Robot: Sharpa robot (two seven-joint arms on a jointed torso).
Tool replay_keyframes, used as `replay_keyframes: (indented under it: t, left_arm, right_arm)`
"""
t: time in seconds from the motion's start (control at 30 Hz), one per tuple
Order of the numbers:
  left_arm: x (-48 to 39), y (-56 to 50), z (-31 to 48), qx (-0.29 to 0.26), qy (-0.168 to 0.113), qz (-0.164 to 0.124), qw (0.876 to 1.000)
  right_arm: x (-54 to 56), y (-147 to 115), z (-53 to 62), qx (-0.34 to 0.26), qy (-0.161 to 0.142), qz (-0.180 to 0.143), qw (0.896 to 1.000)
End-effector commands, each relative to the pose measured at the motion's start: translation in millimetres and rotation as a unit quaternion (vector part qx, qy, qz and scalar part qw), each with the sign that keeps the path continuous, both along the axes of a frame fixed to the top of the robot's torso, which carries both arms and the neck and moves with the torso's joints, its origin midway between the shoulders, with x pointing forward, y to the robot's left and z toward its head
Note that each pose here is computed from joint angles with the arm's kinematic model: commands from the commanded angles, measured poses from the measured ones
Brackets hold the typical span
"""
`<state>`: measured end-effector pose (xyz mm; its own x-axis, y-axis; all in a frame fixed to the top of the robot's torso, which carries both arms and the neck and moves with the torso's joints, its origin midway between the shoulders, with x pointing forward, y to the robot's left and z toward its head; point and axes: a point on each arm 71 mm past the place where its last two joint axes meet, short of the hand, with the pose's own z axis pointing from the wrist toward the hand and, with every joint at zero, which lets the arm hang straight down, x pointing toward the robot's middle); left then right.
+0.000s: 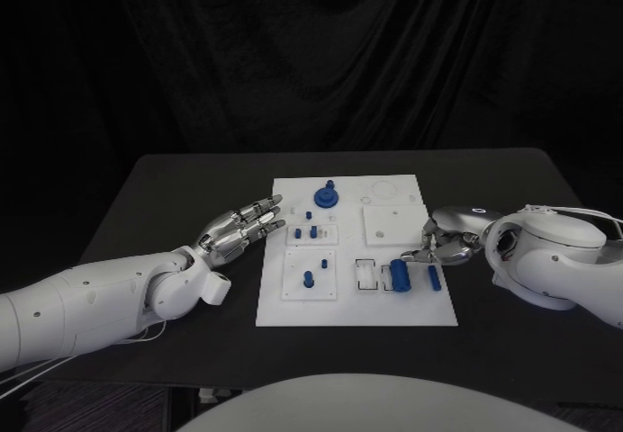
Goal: Assemble the parts on the task board
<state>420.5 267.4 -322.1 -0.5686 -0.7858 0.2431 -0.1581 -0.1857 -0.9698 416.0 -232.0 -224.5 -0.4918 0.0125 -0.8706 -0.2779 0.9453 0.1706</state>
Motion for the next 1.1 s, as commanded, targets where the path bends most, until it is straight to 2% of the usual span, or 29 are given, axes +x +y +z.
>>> replay_keyframes:
  t: [0.03, 0.33, 1.1]
  left_arm:
    - [-0.4, -0.2, 3.8, -0.021, -0.02, 0.006, 1.0]
    - [-1.0, 0.3, 3.6, -0.02, -0.018, 0.006, 1.0]
    - [0.2, -2.2, 1.7, -0.017, -0.013, 0.003, 1.0]
  right_arm:
    - [-2.9, -2, -6.6, -0.043, 0.002, -0.017, 0.999]
    - [-8.4, 6, -16.5, -0.032, 0.001, -0.017, 0.999]
    - [-12.2, 19, -44.7, -0.047, 0.034, -0.007, 0.998]
